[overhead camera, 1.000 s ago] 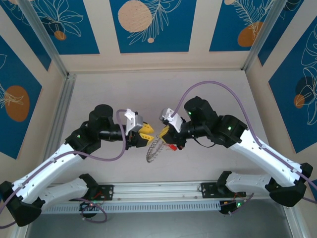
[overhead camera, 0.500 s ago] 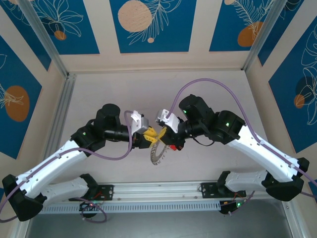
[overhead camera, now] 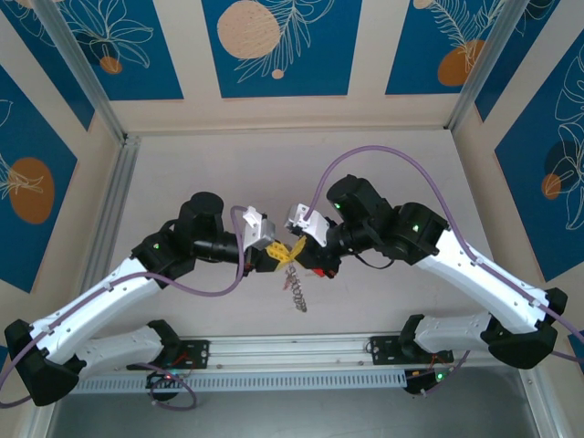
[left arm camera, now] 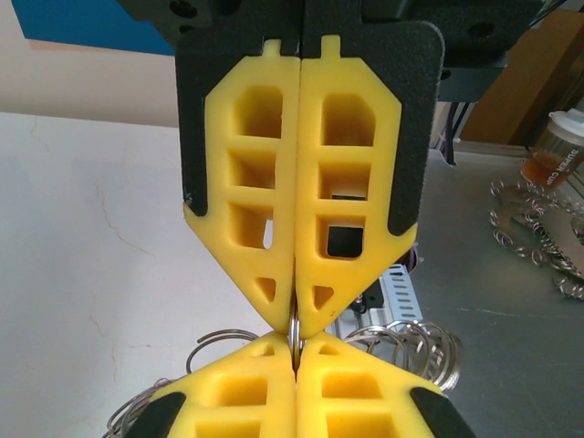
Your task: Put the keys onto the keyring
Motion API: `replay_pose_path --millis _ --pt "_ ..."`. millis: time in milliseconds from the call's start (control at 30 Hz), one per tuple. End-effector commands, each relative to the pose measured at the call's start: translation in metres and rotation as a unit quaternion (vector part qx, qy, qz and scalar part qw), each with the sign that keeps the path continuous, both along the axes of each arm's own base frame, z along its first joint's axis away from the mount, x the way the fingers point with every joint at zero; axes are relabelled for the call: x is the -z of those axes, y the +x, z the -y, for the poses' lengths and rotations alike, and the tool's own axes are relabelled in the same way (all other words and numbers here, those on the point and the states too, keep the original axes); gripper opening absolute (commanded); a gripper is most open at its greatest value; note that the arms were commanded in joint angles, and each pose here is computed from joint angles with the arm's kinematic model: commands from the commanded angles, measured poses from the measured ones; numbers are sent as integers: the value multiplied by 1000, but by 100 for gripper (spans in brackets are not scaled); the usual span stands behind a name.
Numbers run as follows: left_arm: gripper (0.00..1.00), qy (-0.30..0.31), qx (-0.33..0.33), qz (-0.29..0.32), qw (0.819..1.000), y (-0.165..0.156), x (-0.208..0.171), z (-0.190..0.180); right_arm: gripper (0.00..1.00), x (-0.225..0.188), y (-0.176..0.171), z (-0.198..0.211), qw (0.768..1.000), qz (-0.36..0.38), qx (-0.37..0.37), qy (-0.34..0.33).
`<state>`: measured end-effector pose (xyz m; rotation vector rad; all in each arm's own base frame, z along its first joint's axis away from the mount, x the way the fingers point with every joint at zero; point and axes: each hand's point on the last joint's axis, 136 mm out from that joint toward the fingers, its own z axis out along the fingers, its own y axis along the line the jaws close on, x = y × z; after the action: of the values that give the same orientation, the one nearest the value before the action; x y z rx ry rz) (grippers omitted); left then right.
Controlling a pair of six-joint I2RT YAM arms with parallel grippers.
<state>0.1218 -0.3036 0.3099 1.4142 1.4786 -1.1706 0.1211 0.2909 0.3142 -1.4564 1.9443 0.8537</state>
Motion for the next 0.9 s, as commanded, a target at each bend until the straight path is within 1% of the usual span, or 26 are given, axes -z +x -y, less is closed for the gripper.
replay_pose_path --millis 0,33,100,133,233,333,433,567,667,767,867 --pt "0 -24 9 16 1000 -5 -13 3 18 -27 -8 -7 997 20 -24 66" --pt "0 -32 8 17 999 -5 -15 3 24 -26 -7 -5 997 17 -20 75" --pt "0 -53 9 13 998 -7 -20 3 33 -25 -8 0 996 8 -11 93" --pt "0 -65 9 12 998 -8 -22 3 36 -25 -8 4 994 1 -5 105" --pt "0 -98 13 8 995 -11 -31 2 40 -25 -10 15 990 -17 7 143" --pt "0 -130 24 -7 991 -16 -40 2 40 -23 -11 24 984 -33 17 176" --pt "0 -159 30 -16 987 -19 -49 1 40 -23 -17 28 979 -39 7 201" --pt "0 -193 36 -23 980 -22 -56 -1 39 -23 -23 28 975 -44 -9 216" --pt "0 -208 44 -27 977 -24 -59 -1 38 -22 -23 26 975 -43 -13 220" --pt "0 -209 50 -34 976 -24 -58 1 37 -29 -24 22 970 -38 -27 241" --pt "0 -212 51 -38 975 -23 -56 3 35 -33 -19 18 967 -30 -25 252"
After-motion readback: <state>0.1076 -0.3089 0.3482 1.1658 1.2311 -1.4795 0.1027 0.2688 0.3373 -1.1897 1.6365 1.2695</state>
